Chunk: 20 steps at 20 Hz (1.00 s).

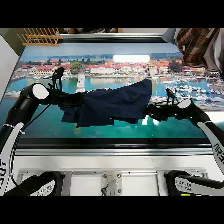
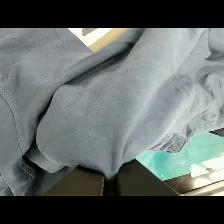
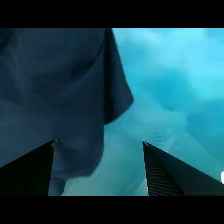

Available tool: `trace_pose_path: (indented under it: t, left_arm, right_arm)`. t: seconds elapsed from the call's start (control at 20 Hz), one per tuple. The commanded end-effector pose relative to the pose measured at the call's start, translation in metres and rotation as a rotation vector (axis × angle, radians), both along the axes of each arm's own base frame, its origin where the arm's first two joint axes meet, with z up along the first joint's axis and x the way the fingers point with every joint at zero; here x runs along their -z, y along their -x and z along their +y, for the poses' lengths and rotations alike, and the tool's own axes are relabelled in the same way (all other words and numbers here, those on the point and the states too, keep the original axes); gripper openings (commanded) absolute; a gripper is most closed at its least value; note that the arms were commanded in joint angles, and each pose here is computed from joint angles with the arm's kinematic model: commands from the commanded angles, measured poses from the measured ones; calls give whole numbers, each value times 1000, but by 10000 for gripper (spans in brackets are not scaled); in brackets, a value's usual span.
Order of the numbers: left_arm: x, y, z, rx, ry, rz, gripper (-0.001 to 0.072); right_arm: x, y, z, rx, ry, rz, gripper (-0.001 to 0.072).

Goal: Fold the clothes and pants, and hang the long-sleeved shirts on hangers.

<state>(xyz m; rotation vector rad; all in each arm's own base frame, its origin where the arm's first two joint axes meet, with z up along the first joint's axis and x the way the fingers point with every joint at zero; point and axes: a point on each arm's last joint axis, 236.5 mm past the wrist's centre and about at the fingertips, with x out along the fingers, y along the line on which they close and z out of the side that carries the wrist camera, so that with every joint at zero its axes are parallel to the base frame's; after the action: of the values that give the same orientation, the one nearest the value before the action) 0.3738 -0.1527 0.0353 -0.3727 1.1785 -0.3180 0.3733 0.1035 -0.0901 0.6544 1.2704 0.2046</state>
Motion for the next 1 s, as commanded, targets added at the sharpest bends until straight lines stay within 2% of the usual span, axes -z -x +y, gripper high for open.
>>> trace_pose_path:
  t: [0.0, 0.05, 0.1, 0.25, 0.35, 0.45, 0.6, 0.7, 0.95]
  left_arm:
    - [-1, 0, 1, 0, -2, -3, 10]
    - [-1, 0, 1, 0, -2, -3, 10]
    - [-2, 0, 1, 0, -2, -4, 10]
    - [-48, -12, 5, -12, 17, -111, 10]
    - [-135, -20, 6, -16, 56, -304, 10]
    - [-244, -4, 6, -7, 96, -545, 10]
    - [-388, 65, 1, 32, 175, -898, 10]
    - [-449, 120, 0, 62, 239, -1068, 10]
    - [-525, 220, 10, 103, 416, -1332, 10]
  right_arm:
    - [15, -5, 19, -6, -2, -7, 445]
    - [13, -6, 19, -22, 2, -18, 160]
    - [9, -7, 19, -33, 7, -37, 13]
    - [-53, -27, 14, -117, 57, -220, 12]
    - [-144, -41, 7, -202, 120, -409, 13]
    - [-259, -34, 7, -262, 179, -630, 13]
    - [-425, 16, 11, -245, 225, -998, 12]
    - [-498, 62, 12, -212, 238, -1179, 12]
    - [-582, 148, 11, -151, 241, -1427, 12]
